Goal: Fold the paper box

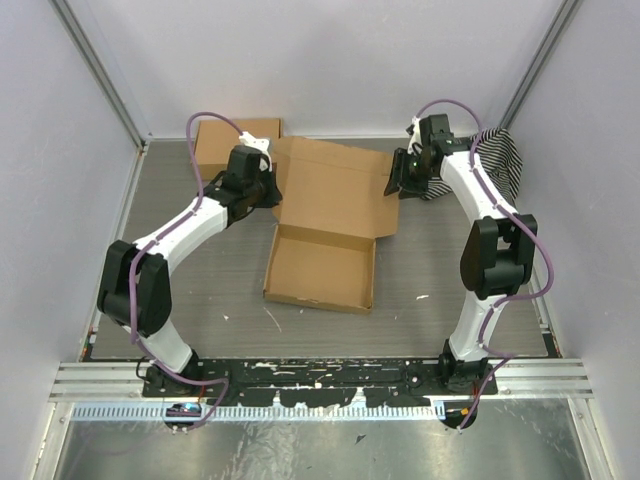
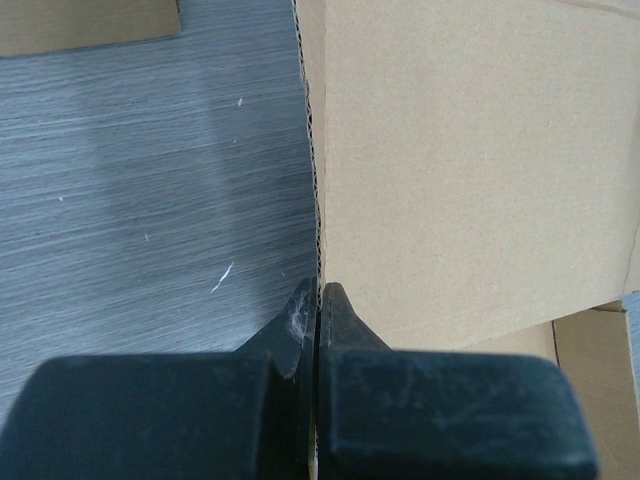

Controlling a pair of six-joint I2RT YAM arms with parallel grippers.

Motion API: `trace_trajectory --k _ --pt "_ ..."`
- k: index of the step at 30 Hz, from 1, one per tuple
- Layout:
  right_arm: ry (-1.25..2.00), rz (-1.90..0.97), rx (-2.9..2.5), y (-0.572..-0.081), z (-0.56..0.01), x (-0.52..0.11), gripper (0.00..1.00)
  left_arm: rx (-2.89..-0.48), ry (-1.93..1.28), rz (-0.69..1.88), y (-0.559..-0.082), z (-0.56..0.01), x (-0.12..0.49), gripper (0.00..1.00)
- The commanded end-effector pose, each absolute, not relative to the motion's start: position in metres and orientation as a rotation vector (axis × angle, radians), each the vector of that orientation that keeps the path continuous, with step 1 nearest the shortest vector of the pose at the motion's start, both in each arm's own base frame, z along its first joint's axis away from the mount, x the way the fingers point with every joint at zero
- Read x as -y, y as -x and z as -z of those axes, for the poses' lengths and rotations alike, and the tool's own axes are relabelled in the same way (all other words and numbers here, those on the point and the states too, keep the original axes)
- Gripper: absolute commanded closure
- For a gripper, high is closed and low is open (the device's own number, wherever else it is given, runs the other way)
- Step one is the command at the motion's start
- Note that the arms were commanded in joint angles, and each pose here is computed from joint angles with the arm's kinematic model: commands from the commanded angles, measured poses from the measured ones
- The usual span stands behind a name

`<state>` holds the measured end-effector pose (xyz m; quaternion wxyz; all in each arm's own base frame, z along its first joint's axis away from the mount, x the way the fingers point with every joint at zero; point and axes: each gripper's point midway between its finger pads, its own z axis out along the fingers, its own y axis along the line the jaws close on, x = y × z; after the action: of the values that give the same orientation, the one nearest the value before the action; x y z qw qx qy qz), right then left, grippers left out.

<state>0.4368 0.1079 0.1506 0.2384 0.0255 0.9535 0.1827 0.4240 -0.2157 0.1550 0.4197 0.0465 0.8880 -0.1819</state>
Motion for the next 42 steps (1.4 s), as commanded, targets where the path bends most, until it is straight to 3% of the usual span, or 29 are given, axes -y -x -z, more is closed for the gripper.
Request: trace_trajectory --k 1,9,17,25,29,34,36,40,42 --pt "-0.067 -0.436 -2.524 -0.462 -0.172 -0.091 0.50 -2.066 -0.129 0.524 -0.434 -0.198 0.224 1.00" --pt "-0.078 -0.447 -2.518 -0.477 -0.168 -0.067 0.47 -2.042 -0.128 0.517 -0.435 -0.210 0.222 1.00" --pt "0.052 -0.747 -2.457 -0.485 -0.171 -0.103 0.51 -2.039 -0.152 0.539 -0.436 -0.215 0.226 1.00" --pt "0.056 -0.816 -2.442 -0.501 -0.163 -0.112 0.53 -2.035 -0.166 0.560 -0.434 -0.218 0.230 1.00" --pt "0.040 -0.807 -2.449 -0.501 -0.161 -0.111 0.66 -2.034 -0.166 0.564 -0.434 -0.220 0.231 1.00" --pt "0.014 -0.666 -2.479 -0.497 -0.160 -0.106 0.96 -2.050 -0.162 0.537 -0.435 -0.220 0.227 0.98" --pt "0.016 -0.584 -2.480 -0.495 -0.162 -0.105 0.99 -2.060 -0.157 0.512 -0.435 -0.222 0.223 0.84" --pt "0.056 -0.420 -2.449 -0.494 -0.170 -0.105 0.99 -2.099 -0.164 0.419 -0.433 -0.223 0.210 0.28" --pt "0.077 -0.367 -2.414 -0.493 -0.178 -0.106 0.99 -2.118 -0.159 0.336 -0.433 -0.226 0.197 0.19"
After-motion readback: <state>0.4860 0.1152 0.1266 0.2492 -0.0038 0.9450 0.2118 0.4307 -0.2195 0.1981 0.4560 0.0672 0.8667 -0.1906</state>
